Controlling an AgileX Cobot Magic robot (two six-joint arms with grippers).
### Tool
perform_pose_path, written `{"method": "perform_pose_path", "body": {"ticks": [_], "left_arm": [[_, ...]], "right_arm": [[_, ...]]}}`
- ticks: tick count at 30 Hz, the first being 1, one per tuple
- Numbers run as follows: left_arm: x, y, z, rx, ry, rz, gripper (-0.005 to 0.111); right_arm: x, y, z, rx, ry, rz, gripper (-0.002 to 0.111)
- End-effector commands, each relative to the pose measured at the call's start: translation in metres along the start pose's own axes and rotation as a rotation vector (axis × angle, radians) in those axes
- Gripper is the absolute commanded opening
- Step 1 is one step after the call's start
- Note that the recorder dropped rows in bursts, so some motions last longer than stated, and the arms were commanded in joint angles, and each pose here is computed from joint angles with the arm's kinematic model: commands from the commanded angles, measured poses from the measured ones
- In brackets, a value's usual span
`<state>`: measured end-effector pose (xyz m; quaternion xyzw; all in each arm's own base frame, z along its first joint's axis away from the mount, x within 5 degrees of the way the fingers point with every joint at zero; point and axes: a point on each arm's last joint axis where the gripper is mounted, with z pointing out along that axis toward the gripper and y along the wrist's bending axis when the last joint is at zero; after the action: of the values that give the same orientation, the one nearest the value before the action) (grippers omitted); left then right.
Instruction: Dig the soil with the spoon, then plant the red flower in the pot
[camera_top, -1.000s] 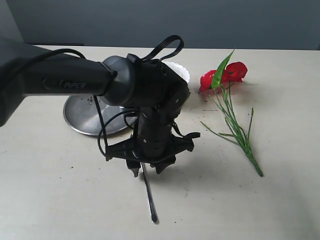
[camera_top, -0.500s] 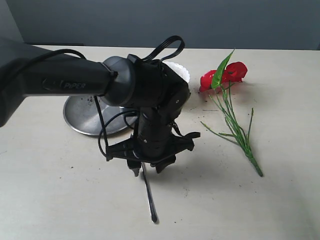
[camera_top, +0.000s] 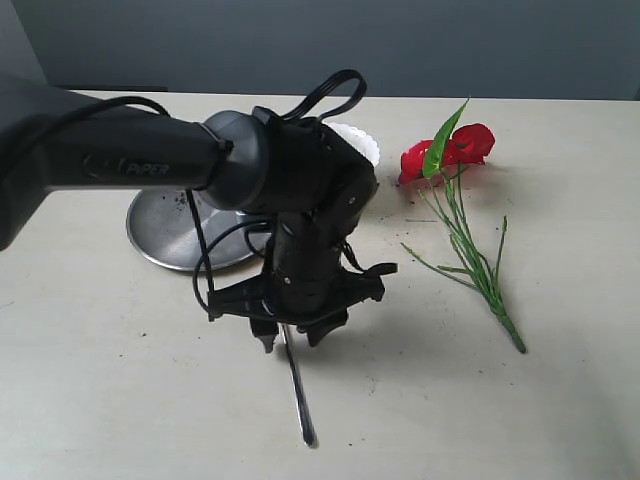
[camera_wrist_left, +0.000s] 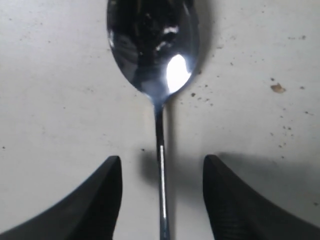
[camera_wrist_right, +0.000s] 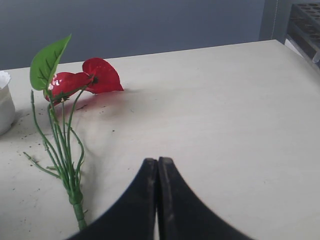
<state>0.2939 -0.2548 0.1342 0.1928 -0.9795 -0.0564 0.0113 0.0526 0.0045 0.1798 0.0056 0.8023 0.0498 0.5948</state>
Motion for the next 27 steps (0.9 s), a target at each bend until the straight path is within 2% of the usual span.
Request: {"method": "perform_pose_path", "body": {"ticks": [1,9,13,20,27], "left_arm": [[-0.002,0.004,-0.001,-0.016,0.046,0.010,0.048],[-0.007,0.009,-0.015,0.029,0.046,0.014,0.048],[-0.009,0.005,-0.023,0.128,0.045,0.000,0.045],[-0.005,0.014,-0.006,0.080,0.062,0.004,0.043],[-0.002,0.013,0.002,0.124,0.064,-0.015,0.043]], "right_arm": [[-0.001,0.000,0.000,0.004,-0.014,-0.006,0.000],[-0.001,0.000,0.000,0.004,-0.014,-0.006,0.000],[-0.001,0.000,0.000,0.004,-0.014,-0.006,0.000],[-0.001,0.000,0.000,0.003,-0.014,-0.004,0.000],[-0.001,0.000,0.000,0.003,-0.014,-0.004,0.000]]}}
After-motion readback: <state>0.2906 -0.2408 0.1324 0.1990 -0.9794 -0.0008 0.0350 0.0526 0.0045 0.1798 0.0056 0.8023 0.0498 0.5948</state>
